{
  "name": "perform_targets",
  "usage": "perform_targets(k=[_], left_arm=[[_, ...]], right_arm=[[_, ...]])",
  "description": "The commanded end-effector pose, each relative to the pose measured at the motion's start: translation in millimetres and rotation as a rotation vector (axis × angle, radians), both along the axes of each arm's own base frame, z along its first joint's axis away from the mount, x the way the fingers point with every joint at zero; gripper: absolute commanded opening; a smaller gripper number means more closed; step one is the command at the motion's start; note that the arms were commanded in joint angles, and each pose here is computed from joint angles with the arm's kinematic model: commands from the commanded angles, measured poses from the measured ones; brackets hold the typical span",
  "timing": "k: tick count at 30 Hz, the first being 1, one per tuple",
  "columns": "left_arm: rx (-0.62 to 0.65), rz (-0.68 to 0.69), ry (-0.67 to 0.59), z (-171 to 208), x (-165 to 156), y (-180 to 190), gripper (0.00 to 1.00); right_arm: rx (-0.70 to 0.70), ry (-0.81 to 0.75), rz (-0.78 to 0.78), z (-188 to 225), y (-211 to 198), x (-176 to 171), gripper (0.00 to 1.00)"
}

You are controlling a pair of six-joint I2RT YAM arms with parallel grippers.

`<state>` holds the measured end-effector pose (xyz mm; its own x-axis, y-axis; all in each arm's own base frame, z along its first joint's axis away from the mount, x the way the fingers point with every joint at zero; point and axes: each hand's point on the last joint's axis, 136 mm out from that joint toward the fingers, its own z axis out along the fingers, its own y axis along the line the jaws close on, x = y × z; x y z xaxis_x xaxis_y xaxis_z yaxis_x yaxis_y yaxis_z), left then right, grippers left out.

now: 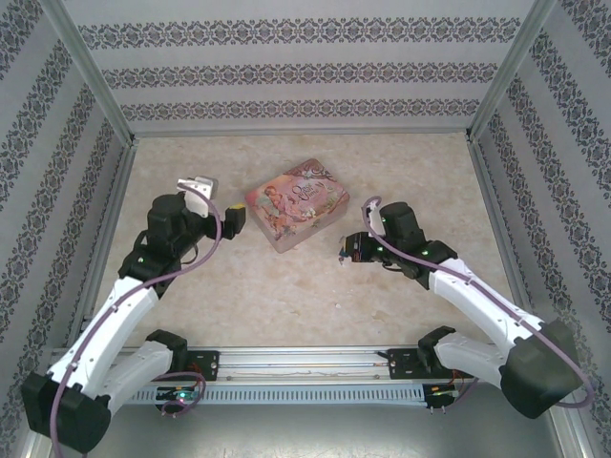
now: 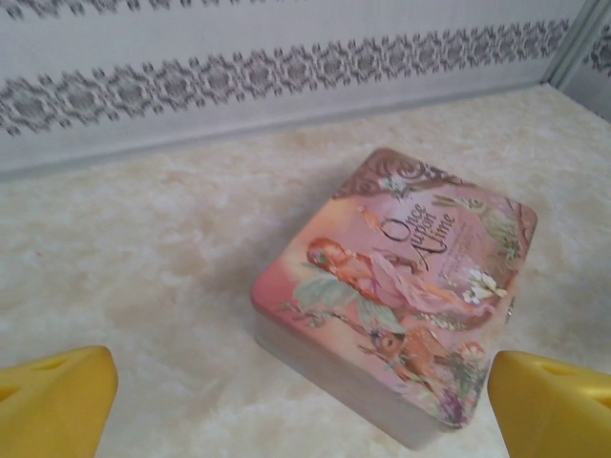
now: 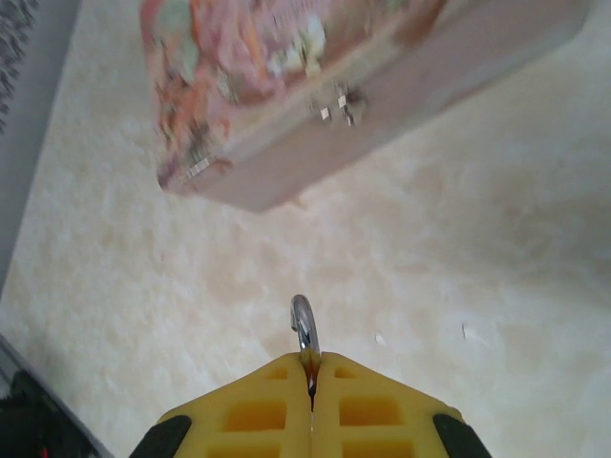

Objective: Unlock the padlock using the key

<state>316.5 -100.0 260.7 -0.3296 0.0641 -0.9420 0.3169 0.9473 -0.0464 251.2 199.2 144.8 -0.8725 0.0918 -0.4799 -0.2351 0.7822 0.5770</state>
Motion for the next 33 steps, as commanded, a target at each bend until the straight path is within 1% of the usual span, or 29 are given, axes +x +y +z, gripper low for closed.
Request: perform_targets(k=[1, 5, 10, 19, 28, 33], left_arm=[[0.016, 0.047, -0.177, 28, 4, 11, 0.99], [0.009, 0.046, -0.208, 24, -1, 12, 1.00], [0.050, 0.049, -0.209, 15, -1, 15, 0.99], [0.082, 0.061, -0.211, 12, 0, 18, 1.00], [0.085, 0.063, -0.212, 11, 0, 18, 1.00], [0.087, 0.063, -0.207, 9, 0, 18, 0.99]], right_arm=[[-0.037, 0.085, 0.037, -9, 4, -14, 0.00], [-0.045, 0.158, 0.068, -22, 13, -21, 0.00], [-0.069, 0.250, 0.098, -45, 25, -27, 0.00], [-0.086, 0.314, 0.137, -74, 45, -23, 0.00], [-0.102, 0.364, 0.119, -102, 46, -21, 0.00], [-0.123, 0.370, 0.099, -111, 41, -19, 0.01]])
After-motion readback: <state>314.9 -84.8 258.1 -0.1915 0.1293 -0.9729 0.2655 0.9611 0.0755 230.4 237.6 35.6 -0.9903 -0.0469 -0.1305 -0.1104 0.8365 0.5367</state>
